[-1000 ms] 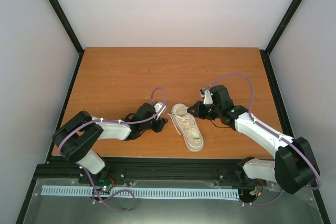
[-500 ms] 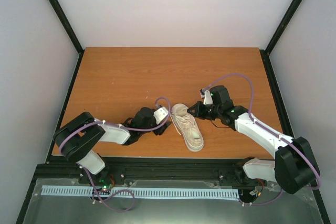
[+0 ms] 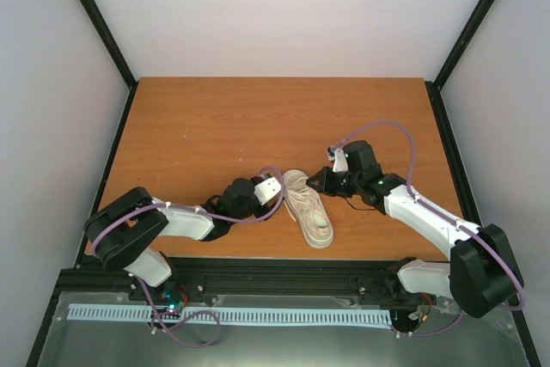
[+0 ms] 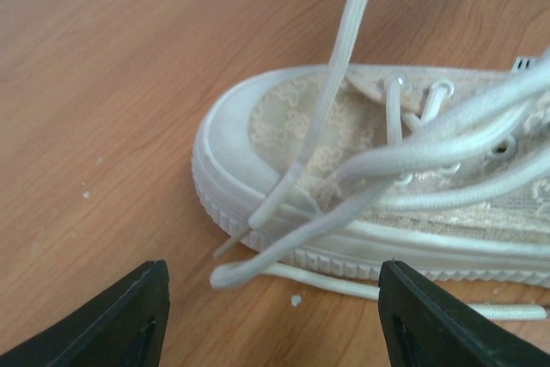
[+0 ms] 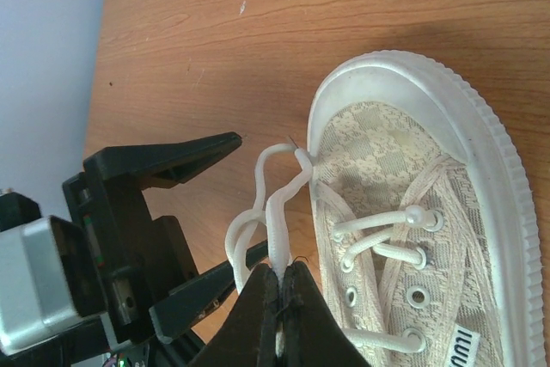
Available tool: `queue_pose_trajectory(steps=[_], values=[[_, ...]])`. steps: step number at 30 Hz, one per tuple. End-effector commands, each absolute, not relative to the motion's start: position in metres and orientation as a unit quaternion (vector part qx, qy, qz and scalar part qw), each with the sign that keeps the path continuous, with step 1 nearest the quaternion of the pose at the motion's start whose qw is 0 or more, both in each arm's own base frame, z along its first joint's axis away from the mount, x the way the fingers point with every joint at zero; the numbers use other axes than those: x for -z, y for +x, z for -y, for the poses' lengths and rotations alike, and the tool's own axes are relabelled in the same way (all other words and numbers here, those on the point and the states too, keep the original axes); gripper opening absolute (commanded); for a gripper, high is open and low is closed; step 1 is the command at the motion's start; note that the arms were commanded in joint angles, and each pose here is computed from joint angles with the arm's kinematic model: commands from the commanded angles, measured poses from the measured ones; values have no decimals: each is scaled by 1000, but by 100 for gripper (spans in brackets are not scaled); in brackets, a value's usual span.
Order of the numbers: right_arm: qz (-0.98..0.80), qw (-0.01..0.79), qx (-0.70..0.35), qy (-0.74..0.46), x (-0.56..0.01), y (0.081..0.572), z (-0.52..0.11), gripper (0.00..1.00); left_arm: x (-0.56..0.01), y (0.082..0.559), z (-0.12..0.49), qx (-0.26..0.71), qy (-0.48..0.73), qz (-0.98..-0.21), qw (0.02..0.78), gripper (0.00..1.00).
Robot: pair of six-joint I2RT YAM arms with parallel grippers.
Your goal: Tie the shoes
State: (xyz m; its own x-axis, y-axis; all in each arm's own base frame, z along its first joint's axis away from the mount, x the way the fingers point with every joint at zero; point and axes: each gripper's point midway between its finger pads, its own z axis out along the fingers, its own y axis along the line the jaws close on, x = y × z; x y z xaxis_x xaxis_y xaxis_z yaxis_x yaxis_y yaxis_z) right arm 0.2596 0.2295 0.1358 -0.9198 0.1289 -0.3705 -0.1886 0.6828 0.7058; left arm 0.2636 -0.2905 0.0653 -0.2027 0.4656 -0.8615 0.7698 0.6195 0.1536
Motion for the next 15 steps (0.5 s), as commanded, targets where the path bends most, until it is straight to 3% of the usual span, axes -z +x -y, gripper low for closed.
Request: queue_pose_trajectory(steps=[1, 4, 8, 15], values=[[-890, 206, -406, -28, -139, 258, -231, 3, -104, 271, 302, 158, 407, -721, 538, 68], [-890, 205, -407, -29, -139, 257, -231, 3, -99, 270, 305, 158, 419, -723, 527, 62], [-889, 207, -408, -30, -140, 257, -231, 3, -91, 269, 311, 164, 430, -726, 510, 46], [-889, 208, -408, -29, -141, 257, -230, 3, -89, 270, 317, 169, 435, -727, 503, 32]])
